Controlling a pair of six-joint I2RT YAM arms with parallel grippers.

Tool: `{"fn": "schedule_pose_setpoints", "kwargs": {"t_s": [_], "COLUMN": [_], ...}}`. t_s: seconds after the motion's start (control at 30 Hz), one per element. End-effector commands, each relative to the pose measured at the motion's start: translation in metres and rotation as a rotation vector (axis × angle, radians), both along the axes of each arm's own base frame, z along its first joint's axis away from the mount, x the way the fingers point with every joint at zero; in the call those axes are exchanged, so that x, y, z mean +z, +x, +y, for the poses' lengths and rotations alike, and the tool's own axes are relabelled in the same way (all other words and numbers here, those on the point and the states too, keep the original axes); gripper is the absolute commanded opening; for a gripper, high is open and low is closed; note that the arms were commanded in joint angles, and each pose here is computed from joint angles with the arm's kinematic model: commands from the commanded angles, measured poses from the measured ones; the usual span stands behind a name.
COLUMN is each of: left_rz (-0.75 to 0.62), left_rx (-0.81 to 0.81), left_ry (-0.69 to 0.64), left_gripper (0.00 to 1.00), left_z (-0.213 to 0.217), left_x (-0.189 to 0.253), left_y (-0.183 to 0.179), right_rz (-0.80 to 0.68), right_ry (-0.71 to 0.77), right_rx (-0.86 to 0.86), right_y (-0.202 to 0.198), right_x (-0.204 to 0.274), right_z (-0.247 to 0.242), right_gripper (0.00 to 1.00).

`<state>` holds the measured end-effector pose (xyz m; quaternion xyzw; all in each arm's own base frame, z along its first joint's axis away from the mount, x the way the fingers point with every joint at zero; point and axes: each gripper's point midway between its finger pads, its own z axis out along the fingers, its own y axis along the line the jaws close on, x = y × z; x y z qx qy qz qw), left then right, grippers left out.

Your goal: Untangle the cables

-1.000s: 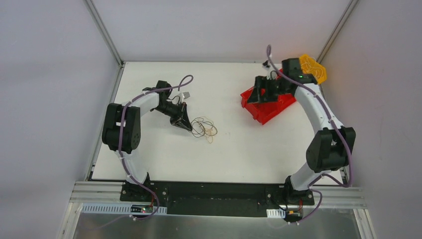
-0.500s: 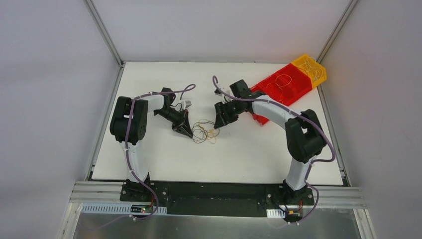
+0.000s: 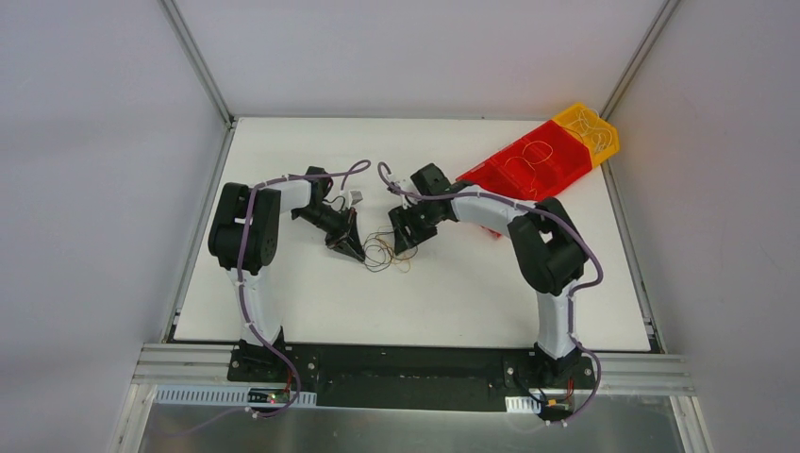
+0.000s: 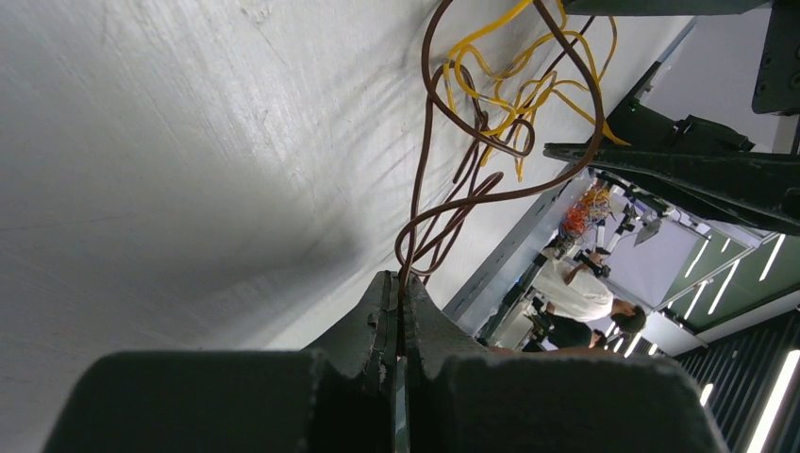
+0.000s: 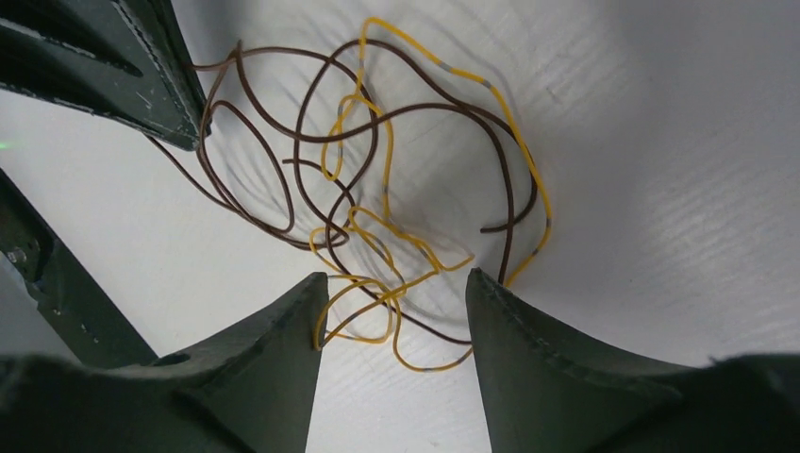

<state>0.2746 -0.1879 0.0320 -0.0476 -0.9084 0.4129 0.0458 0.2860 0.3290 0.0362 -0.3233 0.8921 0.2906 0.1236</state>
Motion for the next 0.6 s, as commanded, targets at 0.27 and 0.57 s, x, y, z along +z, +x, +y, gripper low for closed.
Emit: {"fn": "schedule_pose_setpoints", "kwargs": {"t_s": [0.27,0.57], "left_rz": [0.008,0.004], "left_rx": [0.018,0.105], "left_ry": [0.009,0.13], "left_gripper": [0.0,0.0], "left_z": [0.004,0.048], "left_x": [0.004,-0.009], "left_y": [-0.002,-0.004], "right_rz": [-0.149,-0.348], "right_ry": [-0.13,0.094], "right_rx": [0.02,-0.144], "right_y": [0.007,0.051], "right_x": [-0.013,0.13], "right_z": [-0.006,-0.032], "right_gripper": [0.02,0.0]}}
